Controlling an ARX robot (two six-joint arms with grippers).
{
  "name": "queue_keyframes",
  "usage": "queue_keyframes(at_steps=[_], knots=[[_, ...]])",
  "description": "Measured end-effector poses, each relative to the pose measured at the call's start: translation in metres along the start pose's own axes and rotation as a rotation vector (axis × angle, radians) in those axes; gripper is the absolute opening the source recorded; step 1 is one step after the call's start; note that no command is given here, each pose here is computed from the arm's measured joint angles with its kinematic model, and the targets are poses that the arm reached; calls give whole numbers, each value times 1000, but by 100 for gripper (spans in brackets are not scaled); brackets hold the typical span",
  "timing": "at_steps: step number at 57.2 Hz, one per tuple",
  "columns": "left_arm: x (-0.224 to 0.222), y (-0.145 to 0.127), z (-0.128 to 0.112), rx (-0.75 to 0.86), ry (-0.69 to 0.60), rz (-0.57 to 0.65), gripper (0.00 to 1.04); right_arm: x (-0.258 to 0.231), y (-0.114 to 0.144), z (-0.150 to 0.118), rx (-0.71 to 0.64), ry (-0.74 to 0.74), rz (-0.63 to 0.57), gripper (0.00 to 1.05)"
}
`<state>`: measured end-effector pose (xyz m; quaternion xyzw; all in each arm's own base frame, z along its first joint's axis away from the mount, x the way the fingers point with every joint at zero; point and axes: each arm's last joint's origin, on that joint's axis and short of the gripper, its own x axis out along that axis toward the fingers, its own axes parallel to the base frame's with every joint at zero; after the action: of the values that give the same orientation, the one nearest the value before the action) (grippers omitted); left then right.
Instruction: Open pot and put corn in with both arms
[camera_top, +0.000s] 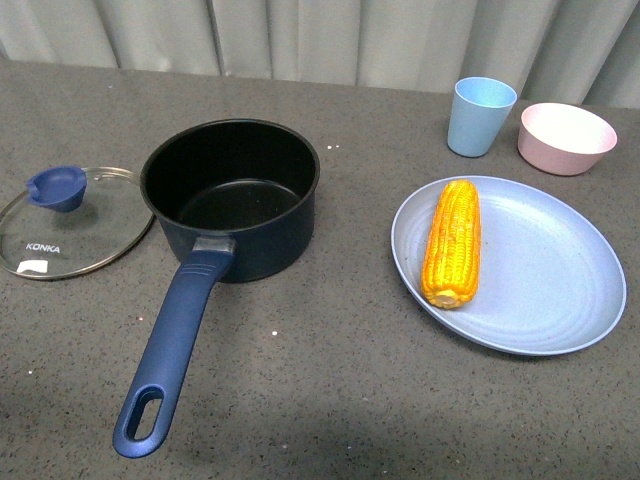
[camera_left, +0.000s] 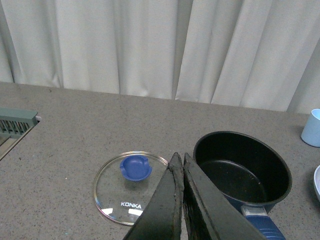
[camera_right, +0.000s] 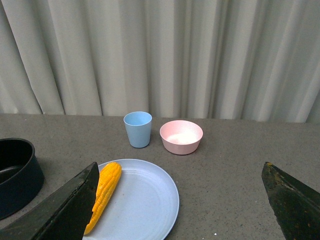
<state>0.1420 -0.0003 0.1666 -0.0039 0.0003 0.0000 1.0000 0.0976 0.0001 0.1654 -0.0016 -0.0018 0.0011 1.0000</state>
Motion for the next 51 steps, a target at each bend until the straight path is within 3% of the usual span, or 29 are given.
queue_keyframes(at_steps=[51], knots=[[-30,0,7,0,-24,-1,4,0,0,0,0,0,0,95]])
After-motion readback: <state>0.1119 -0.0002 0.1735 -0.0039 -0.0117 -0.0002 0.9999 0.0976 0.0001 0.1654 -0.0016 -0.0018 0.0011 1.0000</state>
